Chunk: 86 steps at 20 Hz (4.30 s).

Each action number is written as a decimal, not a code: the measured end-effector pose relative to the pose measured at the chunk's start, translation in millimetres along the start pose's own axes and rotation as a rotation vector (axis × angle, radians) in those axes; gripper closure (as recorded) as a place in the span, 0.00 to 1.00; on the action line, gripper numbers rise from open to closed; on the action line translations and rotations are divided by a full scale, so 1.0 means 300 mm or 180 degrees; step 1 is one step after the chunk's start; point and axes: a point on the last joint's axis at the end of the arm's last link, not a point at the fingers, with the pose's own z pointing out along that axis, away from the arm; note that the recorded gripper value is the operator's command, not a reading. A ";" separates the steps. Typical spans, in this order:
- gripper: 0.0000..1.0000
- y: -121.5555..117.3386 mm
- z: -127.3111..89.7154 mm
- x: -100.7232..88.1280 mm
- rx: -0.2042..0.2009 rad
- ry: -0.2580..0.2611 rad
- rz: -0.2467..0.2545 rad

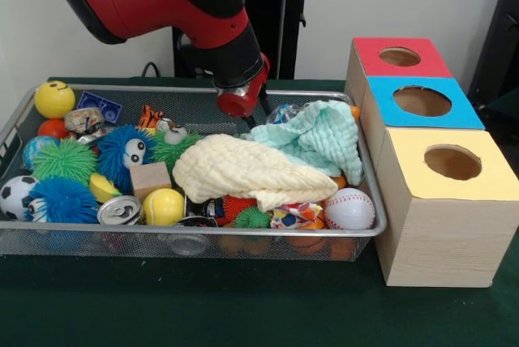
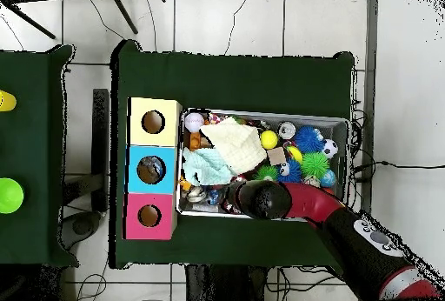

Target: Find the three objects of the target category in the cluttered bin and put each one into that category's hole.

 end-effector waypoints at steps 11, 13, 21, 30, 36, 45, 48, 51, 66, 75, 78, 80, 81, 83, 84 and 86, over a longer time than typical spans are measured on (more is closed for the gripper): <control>0.00 -0.019 -0.031 -0.001 0.0121 -0.0110 -0.0067; 0.00 -0.013 -0.032 0.001 0.0140 -0.0111 -0.0124; 0.00 0.021 -0.018 -0.006 0.0145 -0.0085 -0.0285; 0.00 0.050 0.022 -0.008 0.0089 -0.0088 -0.0365; 0.00 0.070 0.049 -0.025 0.0055 -0.0079 -0.0446; 1.00 0.073 0.052 -0.027 0.0052 -0.0076 -0.0459; 1.00 0.069 0.059 -0.041 0.0072 -0.0096 -0.0477; 1.00 0.064 0.070 -0.075 0.0108 -0.0166 -0.0513; 1.00 0.074 0.077 -0.130 0.0083 -0.0197 -0.0579; 1.00 0.056 0.014 -0.170 0.0072 -0.0191 -0.0491; 1.00 0.052 0.004 -0.181 0.0037 -0.0201 -0.0450; 1.00 0.051 -0.003 -0.186 0.0011 -0.0202 -0.0427; 1.00 0.050 -0.006 -0.188 0.0002 -0.0202 -0.0419; 1.00 0.048 -0.014 -0.192 -0.0029 -0.0201 -0.0393; 1.00 0.048 -0.017 -0.193 -0.0038 -0.0201 -0.0384; 1.00 0.047 -0.020 -0.194 -0.0054 -0.0200 -0.0370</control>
